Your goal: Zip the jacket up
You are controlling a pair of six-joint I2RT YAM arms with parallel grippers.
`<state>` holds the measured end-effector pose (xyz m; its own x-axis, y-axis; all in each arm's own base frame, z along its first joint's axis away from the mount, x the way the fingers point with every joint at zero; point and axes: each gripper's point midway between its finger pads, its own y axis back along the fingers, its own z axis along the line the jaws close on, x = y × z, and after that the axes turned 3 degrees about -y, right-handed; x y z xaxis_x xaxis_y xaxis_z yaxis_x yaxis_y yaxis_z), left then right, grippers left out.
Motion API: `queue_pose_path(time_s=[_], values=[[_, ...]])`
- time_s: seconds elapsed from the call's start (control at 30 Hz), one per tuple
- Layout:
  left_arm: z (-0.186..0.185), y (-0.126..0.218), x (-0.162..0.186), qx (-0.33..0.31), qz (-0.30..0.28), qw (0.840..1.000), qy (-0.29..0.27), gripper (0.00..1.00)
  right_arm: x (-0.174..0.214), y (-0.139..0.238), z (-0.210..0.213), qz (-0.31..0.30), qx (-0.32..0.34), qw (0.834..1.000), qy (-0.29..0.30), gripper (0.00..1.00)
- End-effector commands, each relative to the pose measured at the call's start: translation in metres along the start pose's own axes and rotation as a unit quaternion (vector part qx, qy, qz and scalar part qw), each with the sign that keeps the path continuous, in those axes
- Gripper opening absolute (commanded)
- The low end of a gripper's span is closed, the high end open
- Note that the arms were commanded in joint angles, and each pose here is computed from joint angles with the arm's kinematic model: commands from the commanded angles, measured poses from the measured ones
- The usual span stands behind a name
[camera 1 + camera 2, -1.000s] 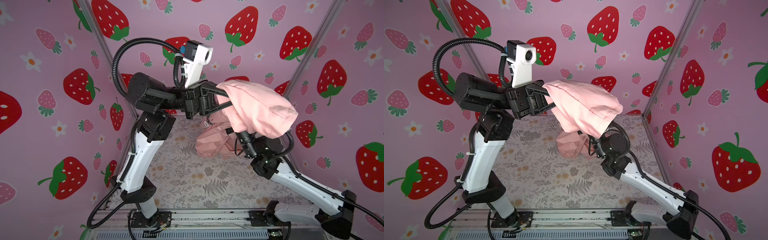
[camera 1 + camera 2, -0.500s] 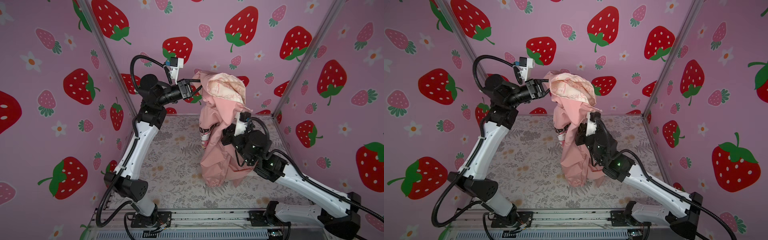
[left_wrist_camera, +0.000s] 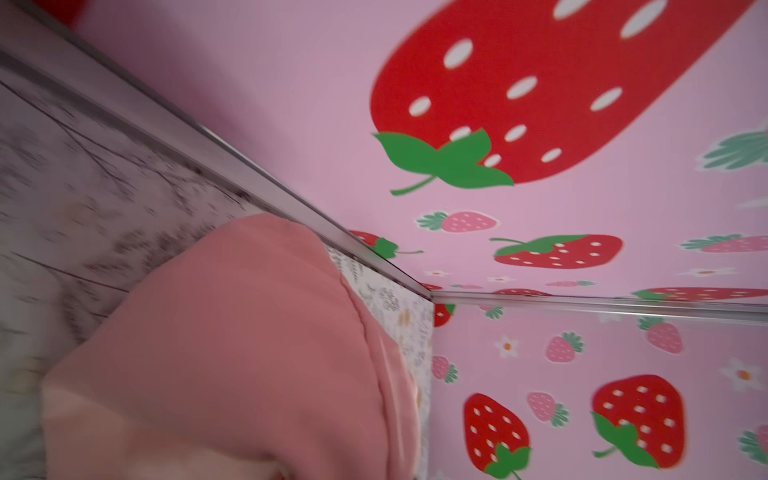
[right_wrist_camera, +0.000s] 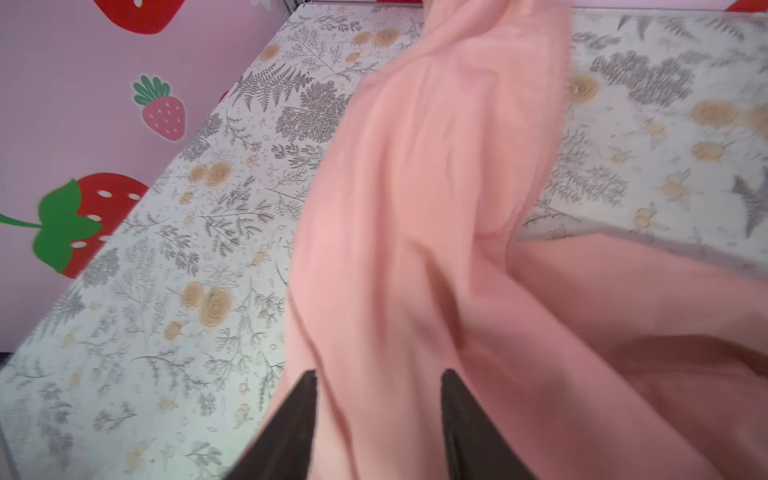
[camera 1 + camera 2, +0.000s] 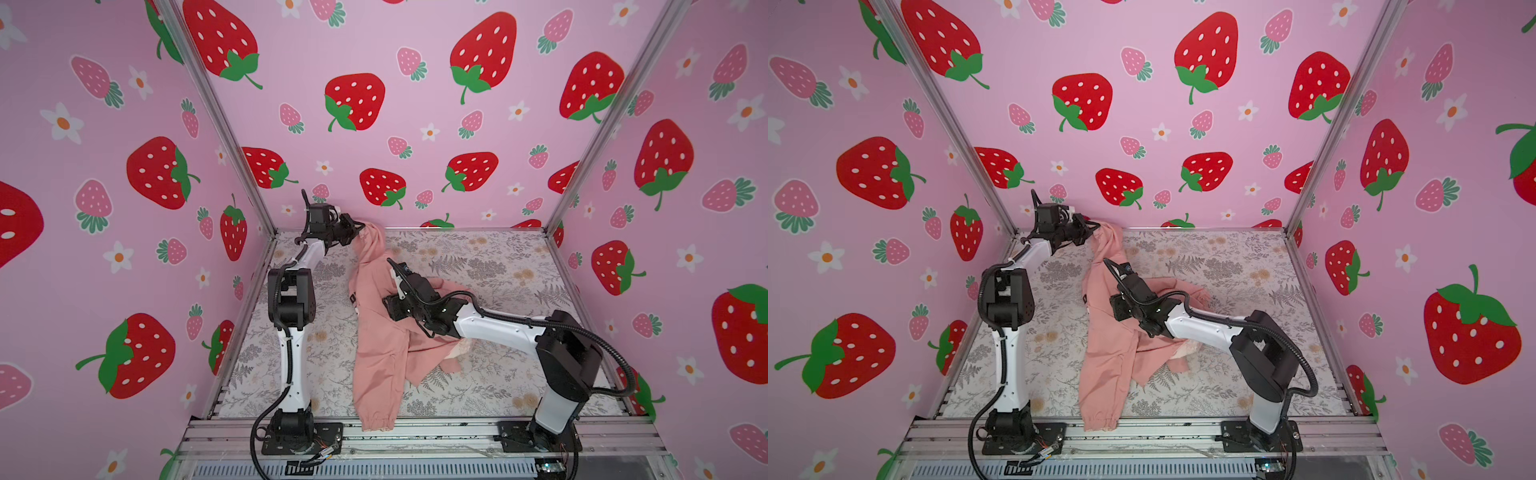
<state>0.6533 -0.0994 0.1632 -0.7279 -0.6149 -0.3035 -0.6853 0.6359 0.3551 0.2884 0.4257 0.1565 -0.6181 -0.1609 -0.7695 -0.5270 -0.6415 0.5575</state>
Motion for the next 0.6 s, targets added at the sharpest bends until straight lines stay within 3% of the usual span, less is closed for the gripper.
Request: queue_pose_path(time_s=[0.0, 0.1, 0.23, 0.4, 0.57], values=[[-0.055, 0.033, -0.046, 0.004, -0.072, 0.995, -0.067, 0.41, -0.033, 0.017, 0.005, -0.033, -0.027, 0.999, -0.013, 0.70], [-0.060, 0.047, -0.054, -0.012, -0.087, 0.993, -0.079, 0.59, -0.043, 0.032, -0.026, -0.044, -0.006, 0.998, -0.043, 0.80], [-0.078, 0.071, -0.043, -0.035, -0.091, 0.991, -0.093, 0.61, -0.052, 0.047, -0.073, -0.043, 0.019, 0.994, -0.100, 0.81], [-0.083, 0.115, 0.040, -0.115, -0.051, 0.984, -0.125, 0.68, -0.029, 0.056, -0.138, -0.004, 0.070, 0.983, -0.172, 0.76], [-0.032, 0.152, 0.139, -0.185, -0.004, 0.974, -0.132, 0.75, 0.004, 0.066, -0.165, 0.019, 0.100, 0.978, -0.181, 0.85]])
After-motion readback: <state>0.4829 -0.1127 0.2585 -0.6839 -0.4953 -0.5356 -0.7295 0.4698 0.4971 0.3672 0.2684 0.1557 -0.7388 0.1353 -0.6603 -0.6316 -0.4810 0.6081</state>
